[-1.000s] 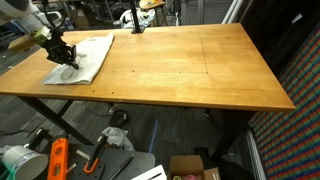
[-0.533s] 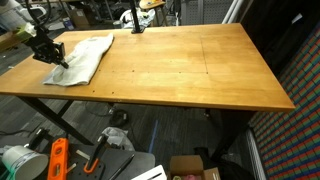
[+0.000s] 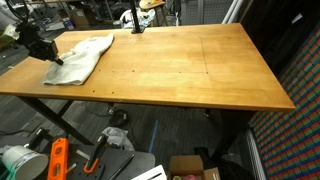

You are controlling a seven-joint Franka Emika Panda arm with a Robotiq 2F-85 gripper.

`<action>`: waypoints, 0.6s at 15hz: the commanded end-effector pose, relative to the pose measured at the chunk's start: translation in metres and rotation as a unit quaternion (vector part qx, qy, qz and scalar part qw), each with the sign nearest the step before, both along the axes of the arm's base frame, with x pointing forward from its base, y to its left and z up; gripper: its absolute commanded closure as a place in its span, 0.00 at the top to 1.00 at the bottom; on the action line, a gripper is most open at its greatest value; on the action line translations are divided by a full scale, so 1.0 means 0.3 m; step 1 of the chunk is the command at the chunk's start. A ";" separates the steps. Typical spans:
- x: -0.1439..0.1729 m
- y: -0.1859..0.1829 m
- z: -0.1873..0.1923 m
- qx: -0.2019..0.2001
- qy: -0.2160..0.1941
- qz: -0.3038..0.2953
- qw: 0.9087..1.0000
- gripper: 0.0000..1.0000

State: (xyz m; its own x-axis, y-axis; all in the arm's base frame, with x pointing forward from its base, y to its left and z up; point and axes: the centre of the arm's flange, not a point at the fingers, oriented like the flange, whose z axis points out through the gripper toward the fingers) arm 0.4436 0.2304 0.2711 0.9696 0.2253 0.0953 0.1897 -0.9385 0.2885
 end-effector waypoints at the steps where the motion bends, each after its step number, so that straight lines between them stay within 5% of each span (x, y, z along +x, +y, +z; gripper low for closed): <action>1: 0.074 0.056 -0.023 -0.024 -0.031 -0.047 0.998 0.02; 9: 0.089 0.081 -0.083 -0.042 0.003 -0.046 0.998 0.02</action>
